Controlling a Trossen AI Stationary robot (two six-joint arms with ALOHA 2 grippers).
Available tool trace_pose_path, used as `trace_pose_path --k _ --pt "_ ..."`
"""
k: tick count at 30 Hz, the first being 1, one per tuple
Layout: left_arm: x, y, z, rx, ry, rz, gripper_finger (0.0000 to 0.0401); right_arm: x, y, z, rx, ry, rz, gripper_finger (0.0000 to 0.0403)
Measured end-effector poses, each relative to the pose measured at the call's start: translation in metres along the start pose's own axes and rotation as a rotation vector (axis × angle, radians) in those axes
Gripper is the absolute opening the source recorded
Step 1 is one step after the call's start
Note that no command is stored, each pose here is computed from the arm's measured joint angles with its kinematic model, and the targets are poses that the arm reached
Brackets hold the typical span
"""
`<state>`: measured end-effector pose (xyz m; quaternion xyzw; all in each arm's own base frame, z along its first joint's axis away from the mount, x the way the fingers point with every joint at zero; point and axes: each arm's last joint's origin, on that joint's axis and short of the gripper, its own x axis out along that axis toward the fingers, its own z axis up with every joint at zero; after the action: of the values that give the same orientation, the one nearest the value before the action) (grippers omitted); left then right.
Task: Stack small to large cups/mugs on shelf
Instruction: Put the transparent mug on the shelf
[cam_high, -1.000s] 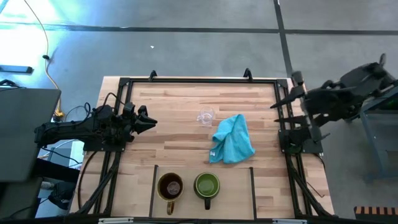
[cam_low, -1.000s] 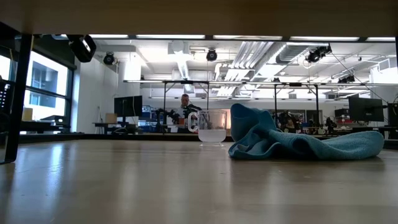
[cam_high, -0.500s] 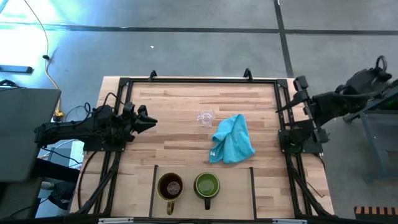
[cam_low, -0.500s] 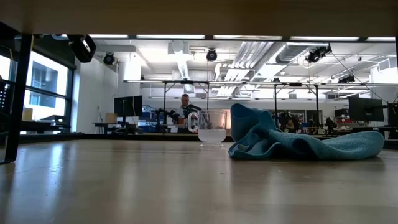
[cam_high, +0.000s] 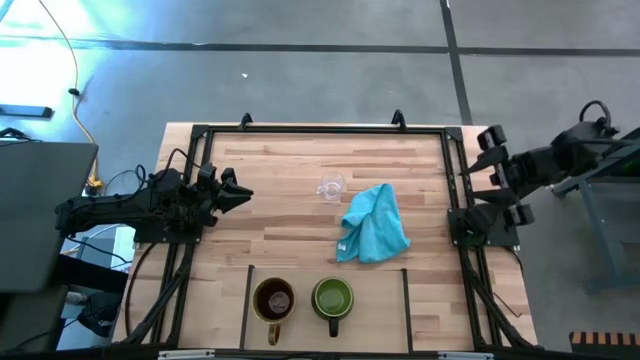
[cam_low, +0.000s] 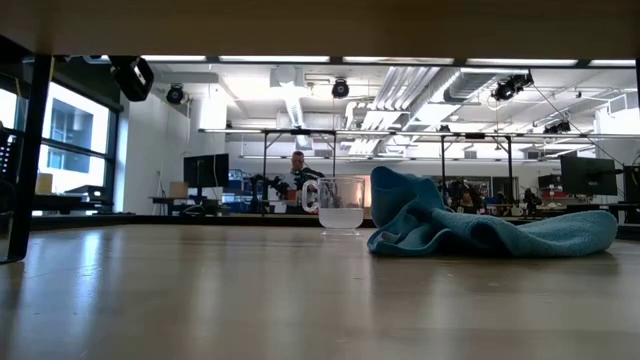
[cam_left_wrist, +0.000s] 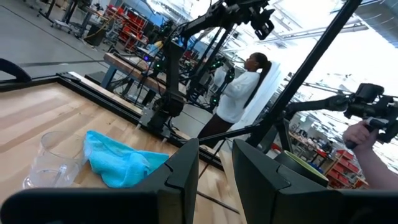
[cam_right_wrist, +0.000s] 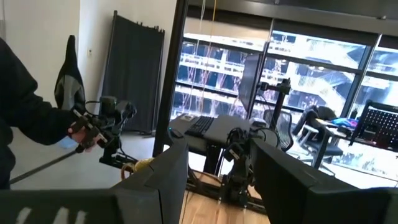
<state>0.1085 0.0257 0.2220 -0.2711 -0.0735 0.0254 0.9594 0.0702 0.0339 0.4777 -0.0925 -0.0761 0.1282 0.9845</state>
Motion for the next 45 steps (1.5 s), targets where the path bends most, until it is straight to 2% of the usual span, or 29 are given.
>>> trace_pose_path --k 12,26,35,45 --pt "0.0 0.001 0.0 0.0 -0.015 0.023 0.0085 -0.008 0.007 -0.038 0.033 -0.061 -0.016 0.0167" --pt "0.0 0.002 0.001 0.0 -0.037 0.056 0.0085 0.0 0.024 -0.103 0.141 -0.163 -0.08 0.0167" --pt "0.0 0.002 0.002 0.001 -0.05 0.075 0.0085 0.009 0.026 -0.121 0.236 -0.149 -0.109 0.0167" --pt "0.0 0.002 0.002 0.0 -0.058 0.087 0.0085 0.035 0.016 -0.135 0.302 -0.08 -0.186 0.0167"
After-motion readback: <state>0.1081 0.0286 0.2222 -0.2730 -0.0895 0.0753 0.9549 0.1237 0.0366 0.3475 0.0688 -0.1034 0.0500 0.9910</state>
